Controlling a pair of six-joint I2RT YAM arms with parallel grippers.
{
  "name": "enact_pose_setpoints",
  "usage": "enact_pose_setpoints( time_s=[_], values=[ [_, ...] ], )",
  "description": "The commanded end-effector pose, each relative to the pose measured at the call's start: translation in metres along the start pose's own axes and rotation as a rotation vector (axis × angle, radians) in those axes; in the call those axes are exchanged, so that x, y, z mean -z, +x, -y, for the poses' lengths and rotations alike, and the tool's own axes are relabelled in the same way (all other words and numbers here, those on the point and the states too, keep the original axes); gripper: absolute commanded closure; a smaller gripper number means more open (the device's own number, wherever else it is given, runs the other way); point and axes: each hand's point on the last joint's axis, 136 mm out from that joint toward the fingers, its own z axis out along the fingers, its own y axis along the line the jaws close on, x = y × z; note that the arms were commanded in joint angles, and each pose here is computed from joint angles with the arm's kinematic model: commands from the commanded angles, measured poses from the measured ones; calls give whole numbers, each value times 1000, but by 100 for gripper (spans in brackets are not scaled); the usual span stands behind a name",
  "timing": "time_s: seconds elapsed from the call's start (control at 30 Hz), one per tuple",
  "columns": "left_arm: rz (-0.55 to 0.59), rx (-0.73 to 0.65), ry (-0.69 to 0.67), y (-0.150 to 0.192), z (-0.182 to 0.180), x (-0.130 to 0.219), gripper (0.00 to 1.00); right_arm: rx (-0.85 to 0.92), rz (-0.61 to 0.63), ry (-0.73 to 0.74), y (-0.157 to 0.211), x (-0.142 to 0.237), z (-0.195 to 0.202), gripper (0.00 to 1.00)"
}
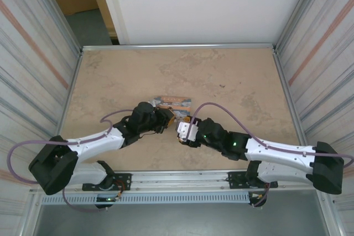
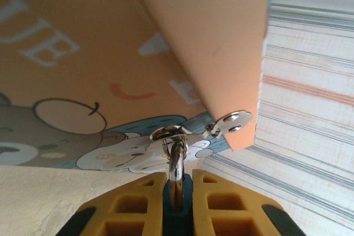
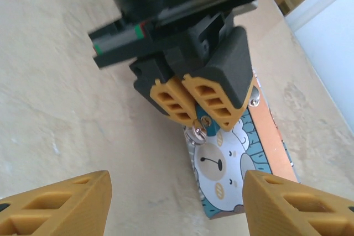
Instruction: Unlock the padlock with the key
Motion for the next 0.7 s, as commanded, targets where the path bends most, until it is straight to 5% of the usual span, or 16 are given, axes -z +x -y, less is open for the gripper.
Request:
enact_pose_setpoints(
  time_s=[0.0,0.67],
  values=[
    [0,14,9,-1,10,0,100,156,-21,92,-2,-6,15,39],
    [-14,6,7,1,7,-1,100,219,-19,130,-14,-42,15,71]
  ],
)
